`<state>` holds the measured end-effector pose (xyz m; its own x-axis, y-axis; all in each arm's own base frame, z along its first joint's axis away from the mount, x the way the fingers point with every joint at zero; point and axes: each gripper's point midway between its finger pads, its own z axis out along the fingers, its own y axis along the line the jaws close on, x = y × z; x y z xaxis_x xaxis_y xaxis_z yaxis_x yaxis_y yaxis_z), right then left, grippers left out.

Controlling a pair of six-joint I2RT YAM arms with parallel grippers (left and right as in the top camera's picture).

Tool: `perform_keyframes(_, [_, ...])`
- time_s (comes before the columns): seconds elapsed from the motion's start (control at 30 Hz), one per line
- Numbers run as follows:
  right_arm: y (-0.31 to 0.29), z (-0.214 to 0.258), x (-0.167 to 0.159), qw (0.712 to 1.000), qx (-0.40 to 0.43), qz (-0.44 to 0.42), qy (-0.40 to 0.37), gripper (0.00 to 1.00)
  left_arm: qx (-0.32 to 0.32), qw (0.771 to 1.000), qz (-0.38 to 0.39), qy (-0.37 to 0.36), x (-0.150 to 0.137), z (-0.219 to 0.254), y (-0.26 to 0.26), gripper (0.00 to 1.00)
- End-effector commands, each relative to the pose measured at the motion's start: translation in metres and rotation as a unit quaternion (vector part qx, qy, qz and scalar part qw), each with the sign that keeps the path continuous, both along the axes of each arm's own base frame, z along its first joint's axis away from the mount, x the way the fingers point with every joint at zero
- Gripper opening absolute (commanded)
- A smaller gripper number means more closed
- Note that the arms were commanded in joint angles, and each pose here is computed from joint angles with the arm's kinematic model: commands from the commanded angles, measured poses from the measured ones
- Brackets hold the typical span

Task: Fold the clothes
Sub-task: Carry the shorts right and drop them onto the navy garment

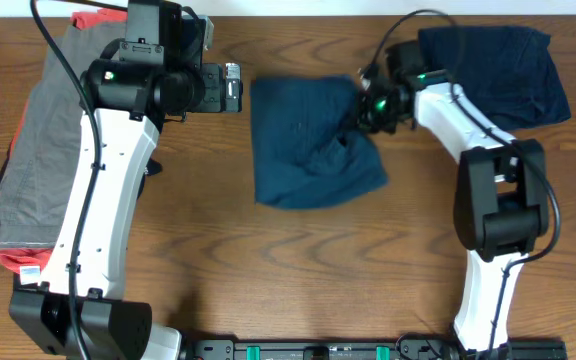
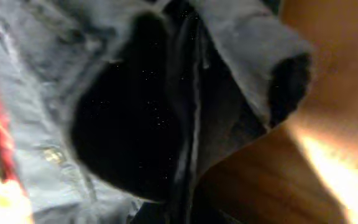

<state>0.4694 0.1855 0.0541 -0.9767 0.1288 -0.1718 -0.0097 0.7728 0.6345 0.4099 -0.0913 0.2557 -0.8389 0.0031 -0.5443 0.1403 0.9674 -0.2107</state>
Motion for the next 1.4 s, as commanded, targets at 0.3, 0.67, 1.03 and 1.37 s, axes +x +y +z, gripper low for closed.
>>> perform_keyframes(0.3, [-0.082,0.174,0.060,0.967,0.117,-0.166,-0.151,0.01,0.006,1.000,0.007,0.014,0.001,-0.011,0.003,0.98])
perform_keyframes(0.67, [-0.164,0.245,0.094,0.914,0.158,-0.249,-0.278,0.01,0.007,1.000,0.007,0.016,0.001,-0.012,0.003,0.98])
perform_keyframes(1.03, [-0.261,0.263,0.119,0.827,0.096,-0.440,-0.337,0.01,0.011,0.999,0.007,0.043,0.008,-0.035,0.002,0.98])
perform_keyframes(1.37, [-0.295,0.245,0.142,0.780,0.104,-0.504,-0.357,0.01,0.011,0.999,0.007,0.047,0.009,-0.038,0.002,0.98])
